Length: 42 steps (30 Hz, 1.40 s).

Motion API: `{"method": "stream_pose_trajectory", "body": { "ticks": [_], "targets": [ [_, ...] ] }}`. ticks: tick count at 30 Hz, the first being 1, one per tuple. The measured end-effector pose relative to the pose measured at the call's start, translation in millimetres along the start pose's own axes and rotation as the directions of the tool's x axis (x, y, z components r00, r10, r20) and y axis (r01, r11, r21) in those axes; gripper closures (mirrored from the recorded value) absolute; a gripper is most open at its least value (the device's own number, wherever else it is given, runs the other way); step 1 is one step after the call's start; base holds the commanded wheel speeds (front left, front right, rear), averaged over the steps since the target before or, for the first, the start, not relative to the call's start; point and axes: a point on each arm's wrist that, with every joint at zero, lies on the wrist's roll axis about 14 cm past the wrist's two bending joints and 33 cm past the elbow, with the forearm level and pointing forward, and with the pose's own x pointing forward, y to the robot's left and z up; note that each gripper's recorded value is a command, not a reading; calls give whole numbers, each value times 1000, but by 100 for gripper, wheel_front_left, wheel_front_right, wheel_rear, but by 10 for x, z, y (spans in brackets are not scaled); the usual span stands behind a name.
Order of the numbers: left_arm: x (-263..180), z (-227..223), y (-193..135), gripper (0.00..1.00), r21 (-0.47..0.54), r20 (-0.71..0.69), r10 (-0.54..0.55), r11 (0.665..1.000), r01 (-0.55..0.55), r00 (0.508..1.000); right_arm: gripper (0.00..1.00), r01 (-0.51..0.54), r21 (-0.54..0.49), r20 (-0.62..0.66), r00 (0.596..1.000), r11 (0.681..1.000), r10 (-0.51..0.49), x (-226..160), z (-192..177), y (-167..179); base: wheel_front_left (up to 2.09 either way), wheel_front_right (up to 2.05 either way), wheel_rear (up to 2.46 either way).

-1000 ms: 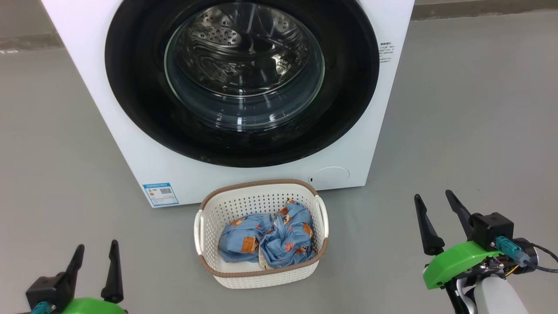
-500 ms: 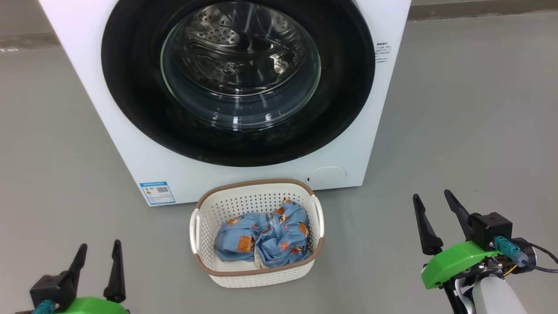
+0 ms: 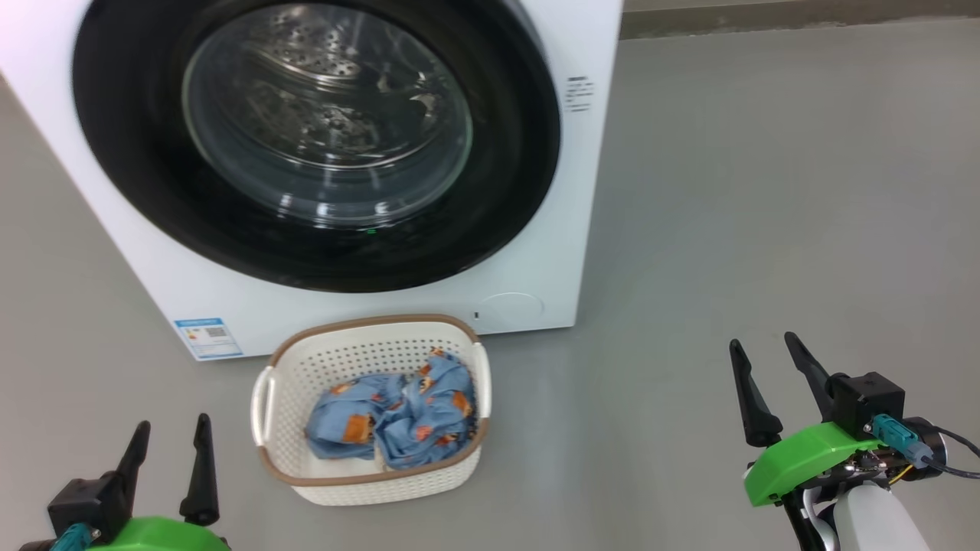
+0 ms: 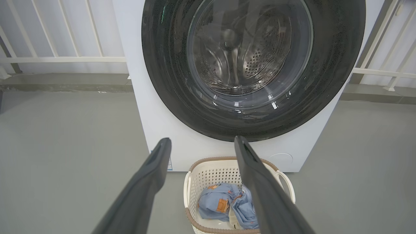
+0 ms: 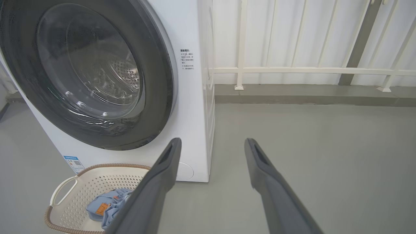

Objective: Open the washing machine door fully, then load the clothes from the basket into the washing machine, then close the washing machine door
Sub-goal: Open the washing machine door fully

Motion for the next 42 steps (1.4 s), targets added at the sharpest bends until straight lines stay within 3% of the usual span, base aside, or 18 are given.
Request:
{"method": "stream_pose_trajectory", "body": {
  "ticks": [10, 27, 42],
  "targets": [
    [18, 116, -7, 0, 12, 37, -1, 1000, 0, 999, 0, -1, 7, 17, 1000, 1000, 1, 20, 49, 1, 69, 69, -138],
    [0, 134, -69, 0, 16, 46, -22, 1000, 21, 999, 0, -2, 19, 24, 1000, 1000, 1, 30, 64, 15, 3, 3, -6],
    [-117, 74, -138, 0, -2, 44, -25, 1000, 25, 999, 0, -3, 203, 150, 988, 979, -29, 319, 455, 21, 0, 0, 0]
  ]
}}
